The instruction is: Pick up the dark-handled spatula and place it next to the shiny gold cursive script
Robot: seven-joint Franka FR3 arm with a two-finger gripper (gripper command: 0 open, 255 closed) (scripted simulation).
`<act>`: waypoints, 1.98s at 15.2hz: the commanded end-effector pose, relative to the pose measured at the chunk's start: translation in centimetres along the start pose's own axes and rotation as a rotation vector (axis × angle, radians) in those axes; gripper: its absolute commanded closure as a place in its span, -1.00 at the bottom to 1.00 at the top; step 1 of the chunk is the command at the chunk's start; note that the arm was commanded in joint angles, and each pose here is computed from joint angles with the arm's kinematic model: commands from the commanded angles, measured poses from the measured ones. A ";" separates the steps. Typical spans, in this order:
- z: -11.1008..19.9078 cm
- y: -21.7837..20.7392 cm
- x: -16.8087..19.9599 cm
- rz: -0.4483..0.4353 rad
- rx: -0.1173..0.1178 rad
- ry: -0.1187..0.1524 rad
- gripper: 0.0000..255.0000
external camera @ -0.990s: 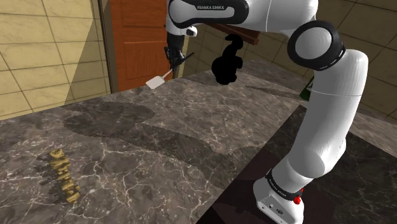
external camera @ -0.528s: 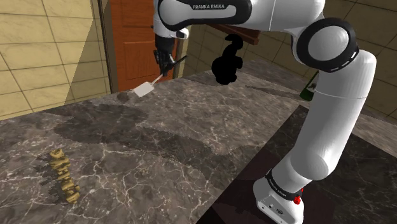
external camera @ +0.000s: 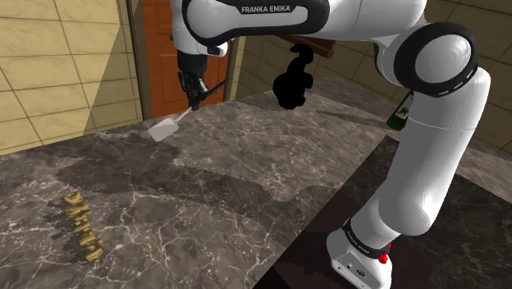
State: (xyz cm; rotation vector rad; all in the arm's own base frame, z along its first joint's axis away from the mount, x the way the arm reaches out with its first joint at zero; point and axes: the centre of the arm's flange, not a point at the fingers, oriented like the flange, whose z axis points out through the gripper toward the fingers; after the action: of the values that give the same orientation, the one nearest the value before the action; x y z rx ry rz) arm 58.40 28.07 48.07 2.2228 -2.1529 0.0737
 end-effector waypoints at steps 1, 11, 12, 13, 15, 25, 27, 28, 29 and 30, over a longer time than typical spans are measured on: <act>0.0 1.0 -2.4 0.002 0.000 0.000 1.00; 1.1 4.4 -10.2 0.002 0.000 0.000 1.00; 1.6 4.4 -10.2 0.002 0.000 0.000 1.00; 2.1 4.4 -10.3 0.002 0.000 0.000 1.00; 3.2 4.4 -10.3 0.002 0.000 0.000 1.00; 8.8 4.4 -10.7 0.002 0.000 0.000 1.00; 8.8 4.4 -10.7 0.002 0.000 0.000 1.00; 8.8 4.4 -10.7 0.002 0.000 0.000 1.00; 8.8 4.4 -10.7 0.002 0.000 0.000 1.00; 8.8 4.4 -10.7 0.002 0.000 0.000 1.00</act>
State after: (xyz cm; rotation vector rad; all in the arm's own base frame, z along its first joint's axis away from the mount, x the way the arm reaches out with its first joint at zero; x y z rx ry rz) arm 53.71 38.03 38.60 2.2212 -2.1547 0.0743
